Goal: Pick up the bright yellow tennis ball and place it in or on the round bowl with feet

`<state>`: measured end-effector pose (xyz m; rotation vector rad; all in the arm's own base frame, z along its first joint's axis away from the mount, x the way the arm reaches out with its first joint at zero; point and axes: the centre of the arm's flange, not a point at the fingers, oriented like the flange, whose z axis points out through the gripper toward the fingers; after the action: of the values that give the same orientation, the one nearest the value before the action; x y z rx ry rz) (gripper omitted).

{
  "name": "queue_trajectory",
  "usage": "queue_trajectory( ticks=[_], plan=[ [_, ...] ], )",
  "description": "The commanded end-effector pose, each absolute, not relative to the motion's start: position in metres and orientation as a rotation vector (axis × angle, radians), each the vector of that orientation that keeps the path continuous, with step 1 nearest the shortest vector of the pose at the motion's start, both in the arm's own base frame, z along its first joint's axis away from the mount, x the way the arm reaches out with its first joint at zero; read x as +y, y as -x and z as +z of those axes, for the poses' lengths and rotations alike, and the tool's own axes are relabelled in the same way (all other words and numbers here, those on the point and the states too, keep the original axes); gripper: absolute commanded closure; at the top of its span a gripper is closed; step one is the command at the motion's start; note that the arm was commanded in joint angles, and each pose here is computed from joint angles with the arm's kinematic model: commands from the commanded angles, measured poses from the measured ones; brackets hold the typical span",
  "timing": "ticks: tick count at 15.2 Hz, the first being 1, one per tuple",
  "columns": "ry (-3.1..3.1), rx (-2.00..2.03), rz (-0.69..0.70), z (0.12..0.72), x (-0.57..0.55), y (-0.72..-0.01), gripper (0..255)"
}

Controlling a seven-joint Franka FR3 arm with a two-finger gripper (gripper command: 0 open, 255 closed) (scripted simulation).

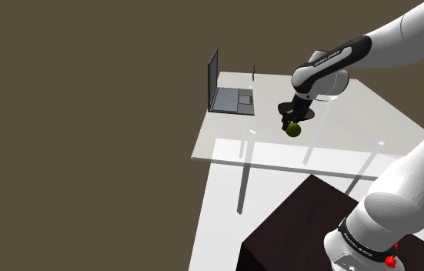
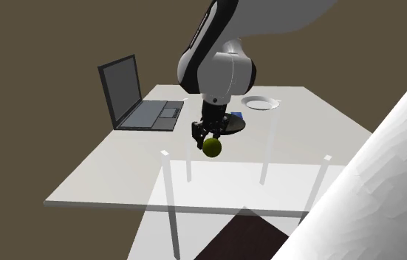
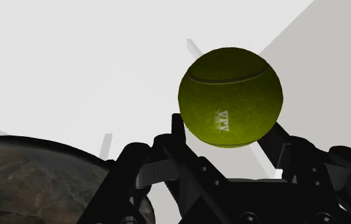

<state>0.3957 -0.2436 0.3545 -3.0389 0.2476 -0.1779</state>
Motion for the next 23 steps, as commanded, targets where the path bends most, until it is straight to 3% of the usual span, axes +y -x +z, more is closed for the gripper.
queue_trajectory(
  ticks=[1, 18, 19, 23],
  plan=[
    [3.039, 0.248, -0.176, 0.354, -0.244, -0.395, 255],
    [3.039, 0.248, -0.177, 0.396, -0.245, -0.397, 255],
    [3.039, 0.248, -0.177, 0.396, -0.245, -0.397, 0],
    [3.045, -0.018, -0.084, 0.395, -0.223, -0.36, 0]
  ],
)
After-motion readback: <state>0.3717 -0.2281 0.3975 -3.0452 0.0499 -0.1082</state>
